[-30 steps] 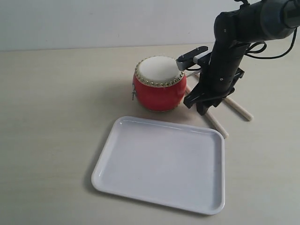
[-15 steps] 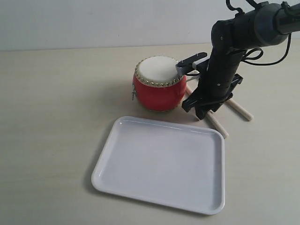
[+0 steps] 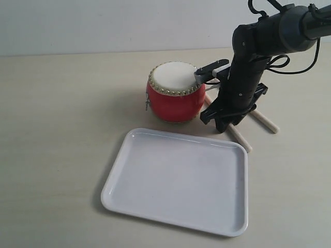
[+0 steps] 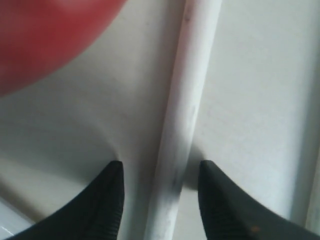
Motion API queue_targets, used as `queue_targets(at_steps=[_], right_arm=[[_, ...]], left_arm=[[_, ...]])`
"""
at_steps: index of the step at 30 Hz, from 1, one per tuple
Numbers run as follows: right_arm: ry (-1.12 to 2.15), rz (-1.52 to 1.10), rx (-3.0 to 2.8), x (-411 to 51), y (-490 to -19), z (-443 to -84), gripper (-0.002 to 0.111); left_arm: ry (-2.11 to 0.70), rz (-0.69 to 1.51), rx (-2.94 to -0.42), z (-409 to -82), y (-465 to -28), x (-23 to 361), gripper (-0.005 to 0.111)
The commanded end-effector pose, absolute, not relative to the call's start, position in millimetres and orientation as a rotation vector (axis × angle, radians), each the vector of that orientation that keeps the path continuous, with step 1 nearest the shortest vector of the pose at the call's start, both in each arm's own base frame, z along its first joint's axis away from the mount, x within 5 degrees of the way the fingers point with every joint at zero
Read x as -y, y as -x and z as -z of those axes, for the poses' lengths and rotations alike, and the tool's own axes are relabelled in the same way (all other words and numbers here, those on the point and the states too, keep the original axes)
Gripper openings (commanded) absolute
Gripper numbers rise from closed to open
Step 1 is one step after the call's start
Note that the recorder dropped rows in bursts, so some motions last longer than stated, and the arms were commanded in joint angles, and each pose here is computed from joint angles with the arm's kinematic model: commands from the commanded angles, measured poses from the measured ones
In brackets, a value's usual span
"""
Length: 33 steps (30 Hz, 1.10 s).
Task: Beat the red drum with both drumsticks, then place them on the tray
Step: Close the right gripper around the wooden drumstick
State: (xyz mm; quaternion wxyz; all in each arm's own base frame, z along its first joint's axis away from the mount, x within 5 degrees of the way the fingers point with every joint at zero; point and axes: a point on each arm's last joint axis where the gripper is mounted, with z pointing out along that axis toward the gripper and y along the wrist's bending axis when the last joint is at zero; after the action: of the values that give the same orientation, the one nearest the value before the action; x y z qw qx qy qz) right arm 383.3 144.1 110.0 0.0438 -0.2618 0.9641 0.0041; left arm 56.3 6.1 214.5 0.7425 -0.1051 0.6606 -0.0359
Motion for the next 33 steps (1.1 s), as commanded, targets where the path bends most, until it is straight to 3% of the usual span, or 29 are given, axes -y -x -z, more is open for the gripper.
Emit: queue_targets(at_steps=[1,12,33], right_arm=[[0.811,0.001,-2.949,-144,-384,-109,0.036],[0.776,0.026,-2.991,-142,-382,-109,0.000],[0.653,0.105,-2.942,-134,-379,-154,0.000]], left_arm=[[0.234,0.094,-1.441,-215,-56,-6,0.000],[0.232,0.092,-1.441,-215,-56,-6,0.000],[0.232,0.095,-1.441,-215,-56,-6,0.000]])
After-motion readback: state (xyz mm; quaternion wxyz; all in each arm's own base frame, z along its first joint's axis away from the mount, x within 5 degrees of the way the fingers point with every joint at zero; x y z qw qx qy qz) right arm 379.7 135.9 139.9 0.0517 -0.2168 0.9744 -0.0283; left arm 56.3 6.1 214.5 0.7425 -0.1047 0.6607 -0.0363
